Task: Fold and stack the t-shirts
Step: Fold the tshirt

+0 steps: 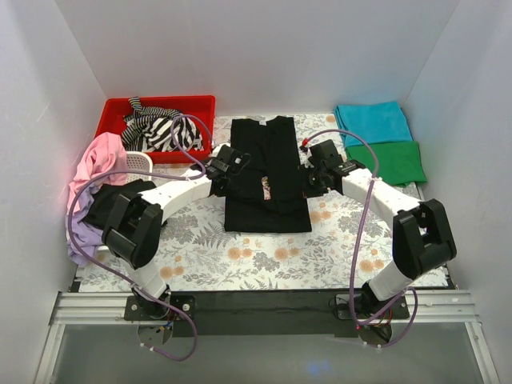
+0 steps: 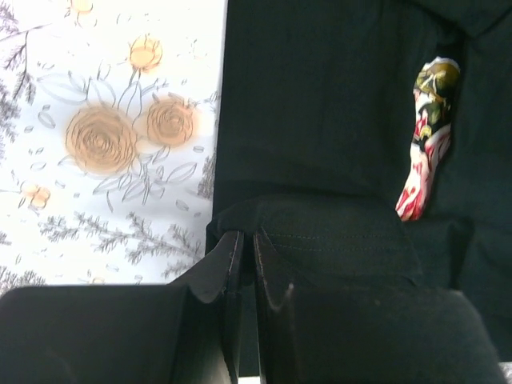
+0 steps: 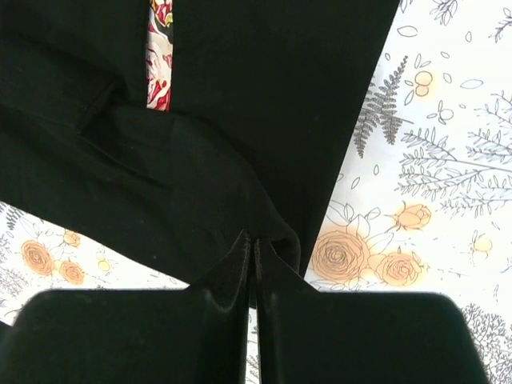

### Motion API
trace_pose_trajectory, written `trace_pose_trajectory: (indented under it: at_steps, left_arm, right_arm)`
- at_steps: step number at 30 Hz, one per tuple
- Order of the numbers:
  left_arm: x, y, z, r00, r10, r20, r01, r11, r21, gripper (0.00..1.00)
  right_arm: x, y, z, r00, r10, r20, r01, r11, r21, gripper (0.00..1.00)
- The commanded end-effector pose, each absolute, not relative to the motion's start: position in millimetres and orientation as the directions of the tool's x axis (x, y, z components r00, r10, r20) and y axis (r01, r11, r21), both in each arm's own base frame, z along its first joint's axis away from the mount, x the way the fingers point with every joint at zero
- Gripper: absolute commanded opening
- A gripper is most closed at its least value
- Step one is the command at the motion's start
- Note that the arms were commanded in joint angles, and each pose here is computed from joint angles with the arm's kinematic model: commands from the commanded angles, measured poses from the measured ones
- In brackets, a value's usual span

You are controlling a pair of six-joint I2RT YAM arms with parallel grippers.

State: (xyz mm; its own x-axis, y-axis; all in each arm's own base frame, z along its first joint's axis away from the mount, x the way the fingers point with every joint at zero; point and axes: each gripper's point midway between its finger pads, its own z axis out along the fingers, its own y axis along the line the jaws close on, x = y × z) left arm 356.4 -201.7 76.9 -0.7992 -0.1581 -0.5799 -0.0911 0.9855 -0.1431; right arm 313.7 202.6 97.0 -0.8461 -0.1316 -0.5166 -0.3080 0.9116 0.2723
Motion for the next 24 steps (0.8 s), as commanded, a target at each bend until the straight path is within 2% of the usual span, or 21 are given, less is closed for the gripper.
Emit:
trace_pose_trajectory:
  at_steps: [1,9,11,15,16,18,19,21,24]
  left_arm:
    - [376,-208,92,-0.769,-0.168,-0.617,-0.071,0.981,-0.179,0.0]
    - [392,-206,90,-0.754,-0.15,-0.639,-0.061,0.985,-0.16,0.0]
    - [399,-194,87,-0.74,-0.134,-0.659,-0.083,0.991,-0.109,0.0]
    - [401,-199,77,-0.768,-0.13,-0.627,-0.056,0.989,-0.137,0.01]
    - [399,-203,72,-0.78,-0.128,-0.613,-0.047,0.988,-0.147,0.17]
    - [395,-201,61,-0.8,-0.137,-0.585,-0.068,0.988,-0.139,0.42]
    - [392,-197,56,-0.808,-0.14,-0.572,-0.079,0.988,-0.13,0.62]
    - [395,-188,60,-0.793,-0.147,-0.591,-0.105,0.989,-0.105,0.69]
    - [402,-174,81,-0.752,-0.152,-0.641,-0.132,0.988,-0.08,0.73]
  right_arm:
    - [337,213,115,-0.804,-0.134,-0.579,-0.361,0.884,0.297,0.01]
    - [353,210,102,-0.818,-0.127,-0.561,-0.339,0.894,0.292,0.01]
    - [357,207,100,-0.815,-0.122,-0.566,-0.329,0.902,0.279,0.01]
    - [363,208,95,-0.823,-0.12,-0.555,-0.326,0.901,0.288,0.01]
    - [363,209,93,-0.826,-0.125,-0.55,-0.333,0.895,0.297,0.1]
    - [365,208,89,-0.831,-0.127,-0.542,-0.328,0.898,0.293,0.19]
    - [369,202,89,-0.824,-0.124,-0.552,-0.312,0.914,0.261,0.33]
    - [374,196,95,-0.806,-0.119,-0.579,-0.303,0.924,0.232,0.35]
    - [384,184,117,-0.758,-0.114,-0.642,-0.291,0.94,0.177,0.44]
